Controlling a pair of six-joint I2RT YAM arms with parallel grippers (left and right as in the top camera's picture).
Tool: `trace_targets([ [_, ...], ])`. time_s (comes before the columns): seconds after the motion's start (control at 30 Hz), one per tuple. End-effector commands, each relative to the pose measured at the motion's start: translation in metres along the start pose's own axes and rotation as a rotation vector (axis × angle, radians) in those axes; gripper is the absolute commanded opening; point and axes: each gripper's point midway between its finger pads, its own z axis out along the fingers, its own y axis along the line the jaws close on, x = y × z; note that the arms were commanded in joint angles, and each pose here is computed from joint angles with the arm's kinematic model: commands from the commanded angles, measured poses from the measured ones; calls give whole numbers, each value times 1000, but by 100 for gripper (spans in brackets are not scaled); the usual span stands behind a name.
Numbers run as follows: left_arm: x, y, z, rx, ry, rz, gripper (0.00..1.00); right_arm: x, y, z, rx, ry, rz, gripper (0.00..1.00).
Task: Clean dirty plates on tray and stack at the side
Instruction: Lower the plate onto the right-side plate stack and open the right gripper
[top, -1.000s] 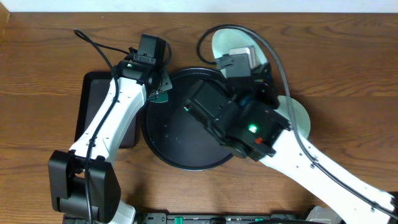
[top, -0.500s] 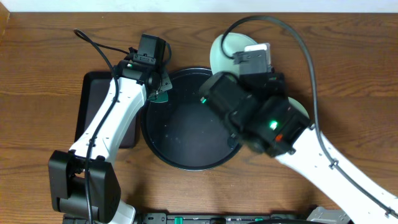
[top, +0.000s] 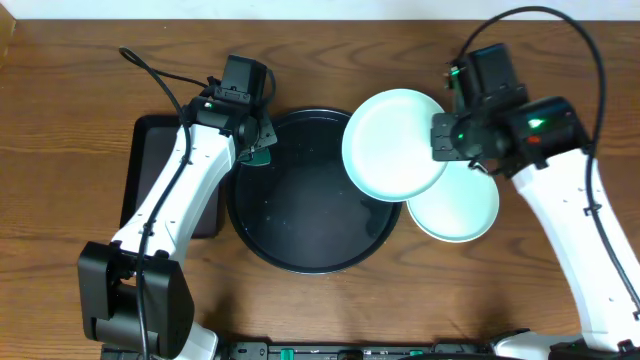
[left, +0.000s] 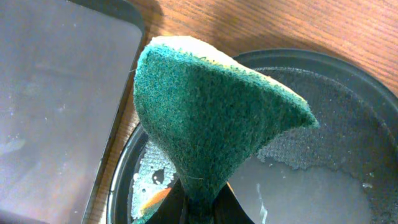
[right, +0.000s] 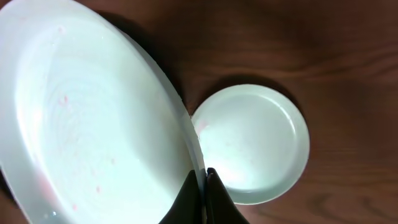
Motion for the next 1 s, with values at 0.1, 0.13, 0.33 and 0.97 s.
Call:
trace_targets([
  [0.1,3,3,1,-10,13,2,8,3,-23,3,-189,52,73,1],
  [0.13,3,3,1,-10,12,2,8,6,-34,8,-180,64,105,1],
  [0.33,3,3,1,-10,12,2,8,41,-99,51,-143,144,317,1],
  [0.97,-16,33,-19,-43,11,121,8,123,-153,132,-10,204,483,6],
])
